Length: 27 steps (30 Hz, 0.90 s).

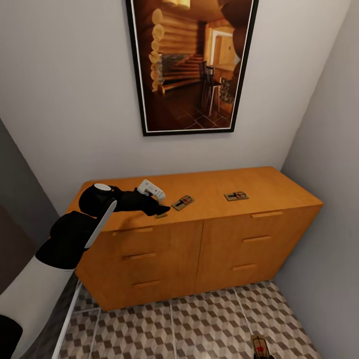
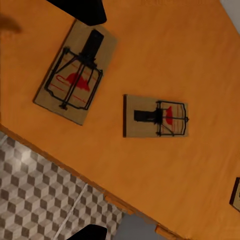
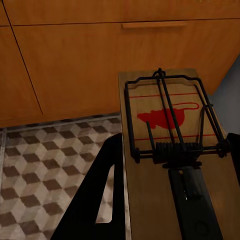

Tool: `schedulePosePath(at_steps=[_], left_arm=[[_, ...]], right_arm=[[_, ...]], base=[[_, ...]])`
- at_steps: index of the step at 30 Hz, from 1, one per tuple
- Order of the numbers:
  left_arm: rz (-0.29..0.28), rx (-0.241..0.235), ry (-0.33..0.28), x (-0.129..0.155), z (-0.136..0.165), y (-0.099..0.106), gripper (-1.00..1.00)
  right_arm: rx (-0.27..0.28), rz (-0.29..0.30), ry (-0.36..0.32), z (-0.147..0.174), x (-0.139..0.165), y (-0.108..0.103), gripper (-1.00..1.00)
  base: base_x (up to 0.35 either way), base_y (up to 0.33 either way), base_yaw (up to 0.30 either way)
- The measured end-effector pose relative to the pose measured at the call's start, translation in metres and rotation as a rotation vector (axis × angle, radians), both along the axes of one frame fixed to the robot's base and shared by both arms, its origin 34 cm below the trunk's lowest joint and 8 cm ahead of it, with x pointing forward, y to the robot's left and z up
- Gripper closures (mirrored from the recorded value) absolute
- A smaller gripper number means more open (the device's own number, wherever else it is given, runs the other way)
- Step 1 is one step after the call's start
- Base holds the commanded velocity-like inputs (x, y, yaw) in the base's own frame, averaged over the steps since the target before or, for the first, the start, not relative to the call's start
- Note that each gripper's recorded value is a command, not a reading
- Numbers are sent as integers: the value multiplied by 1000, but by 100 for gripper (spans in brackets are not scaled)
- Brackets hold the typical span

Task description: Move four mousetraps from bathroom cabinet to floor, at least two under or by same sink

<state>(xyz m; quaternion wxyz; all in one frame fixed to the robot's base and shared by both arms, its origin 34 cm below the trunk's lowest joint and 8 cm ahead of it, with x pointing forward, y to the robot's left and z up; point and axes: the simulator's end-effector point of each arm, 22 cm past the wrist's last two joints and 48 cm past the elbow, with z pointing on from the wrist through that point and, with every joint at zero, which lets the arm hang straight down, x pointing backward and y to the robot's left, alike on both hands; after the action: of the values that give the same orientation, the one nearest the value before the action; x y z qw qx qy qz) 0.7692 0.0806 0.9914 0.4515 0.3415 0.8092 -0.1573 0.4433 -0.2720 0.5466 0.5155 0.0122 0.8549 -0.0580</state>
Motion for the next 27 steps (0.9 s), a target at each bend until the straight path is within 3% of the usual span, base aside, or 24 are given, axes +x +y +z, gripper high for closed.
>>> schedulePosePath(at_steps=[14,27], left_arm=[[0,5,21,2,-12,0,-100],[-23,20,31,-3,-19,-9,-100]], right_arm=[[1,0,12,-4,-3,0,100],[1,1,11,-4,-3,1,100]], base=[[208,0,0],[28,0,0]])
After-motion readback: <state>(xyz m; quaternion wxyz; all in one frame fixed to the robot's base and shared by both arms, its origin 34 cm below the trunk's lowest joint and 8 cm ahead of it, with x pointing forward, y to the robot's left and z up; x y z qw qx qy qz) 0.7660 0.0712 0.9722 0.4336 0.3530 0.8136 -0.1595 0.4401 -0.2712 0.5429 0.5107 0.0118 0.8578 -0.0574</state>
